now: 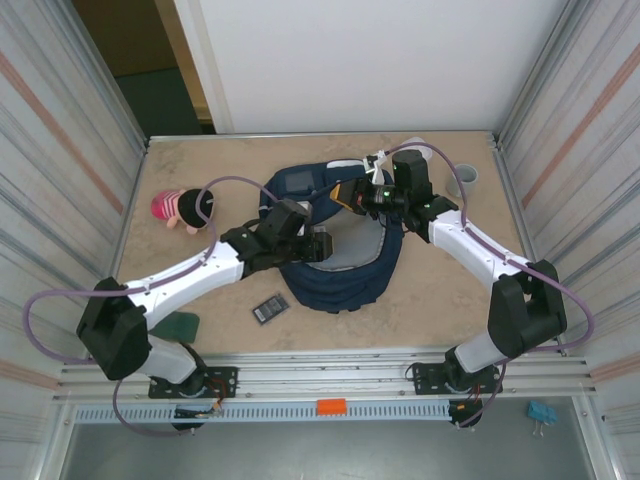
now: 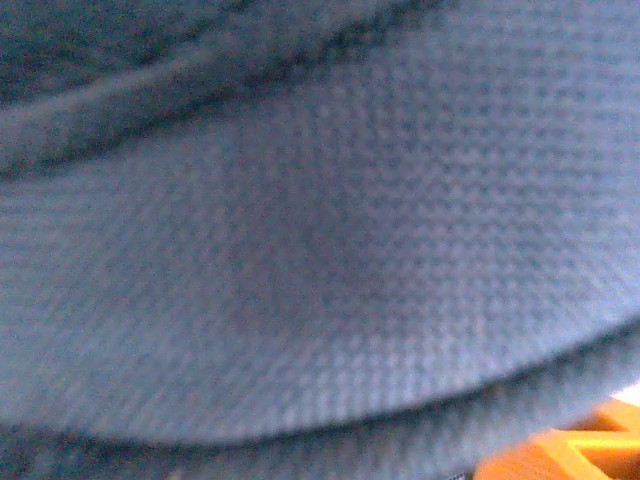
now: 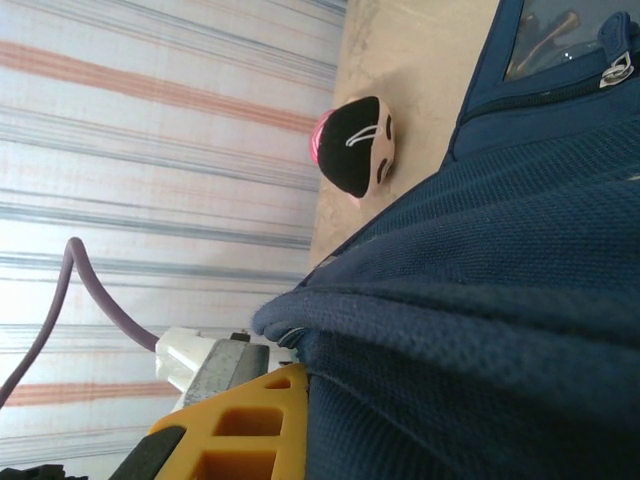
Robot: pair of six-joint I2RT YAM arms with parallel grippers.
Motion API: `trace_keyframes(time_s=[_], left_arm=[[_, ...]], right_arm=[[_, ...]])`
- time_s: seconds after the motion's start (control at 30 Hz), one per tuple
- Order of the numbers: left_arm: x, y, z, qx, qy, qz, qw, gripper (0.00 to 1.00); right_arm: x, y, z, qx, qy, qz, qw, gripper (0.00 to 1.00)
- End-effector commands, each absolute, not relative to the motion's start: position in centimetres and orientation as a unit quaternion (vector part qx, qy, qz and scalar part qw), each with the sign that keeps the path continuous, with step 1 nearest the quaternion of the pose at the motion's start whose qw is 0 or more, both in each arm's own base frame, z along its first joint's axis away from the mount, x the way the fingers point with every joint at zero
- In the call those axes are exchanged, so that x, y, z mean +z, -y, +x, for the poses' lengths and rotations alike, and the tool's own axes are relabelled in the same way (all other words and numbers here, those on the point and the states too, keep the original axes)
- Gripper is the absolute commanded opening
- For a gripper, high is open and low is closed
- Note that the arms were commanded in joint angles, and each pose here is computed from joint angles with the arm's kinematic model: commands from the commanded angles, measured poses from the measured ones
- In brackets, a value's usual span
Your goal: Pack books, pencil case, and school supplies into a backpack
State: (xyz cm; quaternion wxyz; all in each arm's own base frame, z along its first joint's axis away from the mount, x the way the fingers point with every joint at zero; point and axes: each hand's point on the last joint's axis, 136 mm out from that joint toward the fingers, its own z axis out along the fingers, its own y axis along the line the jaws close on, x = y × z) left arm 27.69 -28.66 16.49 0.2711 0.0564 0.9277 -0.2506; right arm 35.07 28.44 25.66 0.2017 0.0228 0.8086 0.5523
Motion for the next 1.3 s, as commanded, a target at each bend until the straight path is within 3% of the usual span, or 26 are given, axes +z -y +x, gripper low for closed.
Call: trace_keyframes(time_s=[0.0,0.27,0.4,0.53,0.73,0.93,1.27], left_arm=[[17.4,28.3,26.3,-0.261,-0.922,0.066,0.278,0.68],[17.1,24.2,25.1,-0.241,-0.929,-0.007,0.282,0.69],[16.9,22.0,24.9,-0.243,-0.926,-0.053,0.283,0.7],[16.2,18.7,24.4,-0.234,-0.921,-0.121,0.287,0.71],[14.0,10.5,22.9,-0.18,-0.896,-0.27,0.303,0.72],[14.1,4.0,20.6,-0.123,-0.872,-0.344,0.326,0.76],[15.0,-0.7,18.3,-0.025,-0.868,-0.367,0.333,0.92]], right_arm=[[30.1,-29.1,33.6,0.583,-0.779,-0.029,0.231,0.07],[29.7,-29.0,33.2,0.581,-0.781,-0.03,0.229,0.08],[28.4,-28.7,33.0,0.572,-0.789,-0.02,0.221,0.14],[24.6,-28.2,32.3,0.549,-0.814,0.005,0.189,0.42],[18.3,-27.1,29.2,0.507,-0.853,0.037,0.121,0.68],[15.1,-26.1,25.6,0.468,-0.879,0.053,0.075,0.74],[15.7,-24.5,21.6,0.429,-0.902,0.035,0.039,0.76]])
